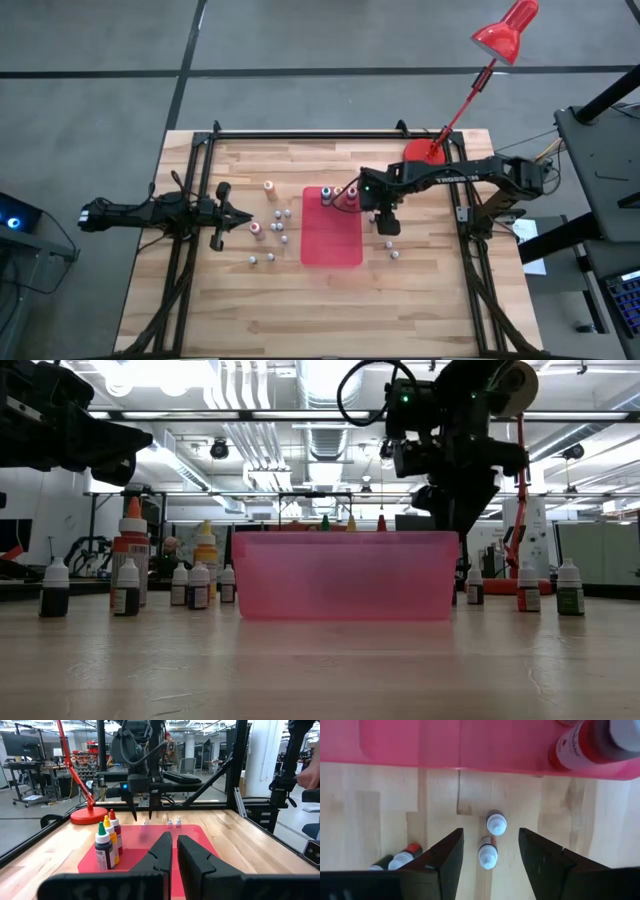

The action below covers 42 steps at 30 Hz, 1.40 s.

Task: Pick & Place food coloring
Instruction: Put the small food coloring bottle into the red bin

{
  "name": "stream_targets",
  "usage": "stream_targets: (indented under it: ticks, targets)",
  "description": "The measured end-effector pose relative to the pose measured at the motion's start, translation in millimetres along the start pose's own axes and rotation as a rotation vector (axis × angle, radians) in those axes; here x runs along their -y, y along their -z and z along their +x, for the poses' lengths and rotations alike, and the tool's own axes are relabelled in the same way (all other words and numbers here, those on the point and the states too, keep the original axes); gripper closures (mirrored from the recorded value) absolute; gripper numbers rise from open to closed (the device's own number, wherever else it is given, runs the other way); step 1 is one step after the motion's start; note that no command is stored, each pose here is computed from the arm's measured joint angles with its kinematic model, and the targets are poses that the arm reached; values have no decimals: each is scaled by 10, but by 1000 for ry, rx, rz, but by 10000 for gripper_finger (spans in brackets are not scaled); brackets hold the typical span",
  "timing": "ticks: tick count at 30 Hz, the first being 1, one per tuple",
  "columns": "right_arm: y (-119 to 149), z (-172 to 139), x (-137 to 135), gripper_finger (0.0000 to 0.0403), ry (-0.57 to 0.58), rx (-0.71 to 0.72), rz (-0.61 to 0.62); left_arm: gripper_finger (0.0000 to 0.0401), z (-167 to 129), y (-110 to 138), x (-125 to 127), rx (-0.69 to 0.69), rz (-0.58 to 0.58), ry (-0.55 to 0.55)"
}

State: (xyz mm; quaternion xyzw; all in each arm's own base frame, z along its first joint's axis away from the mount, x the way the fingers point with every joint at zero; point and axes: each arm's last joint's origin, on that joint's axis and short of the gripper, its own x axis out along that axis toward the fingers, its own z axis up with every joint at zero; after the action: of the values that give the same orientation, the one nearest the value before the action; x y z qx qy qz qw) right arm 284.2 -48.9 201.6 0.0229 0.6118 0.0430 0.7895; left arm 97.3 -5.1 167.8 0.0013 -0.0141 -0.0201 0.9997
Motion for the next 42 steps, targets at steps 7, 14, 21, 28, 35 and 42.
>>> stream_targets:
  ticks: [7, 14, 21, 28, 35, 42]
  targets:
    - [27, 57, 3, 220, 1, 8, -22, 398, 0, 0, 0, 0, 0, 0]
    - [-13, 72, 25, 220, -5, -32, -7, 398, 0, 0, 0, 0, 0, 0]
    - [-113, 66, 53, 220, -10, -31, -3, 398, 0, 0, 0, 0, 0, 0]
    - [-89, 147, 64, 220, -33, -54, -4, 398, 0, 0, 0, 0, 0, 0]
    - [-99, 264, 91, 220, -41, -82, 3, 398, 0, 0, 0, 0, 0, 0]
    - [-92, 291, 117, 220, -40, -83, 11, 398, 0, 0, 0, 0, 0, 0]
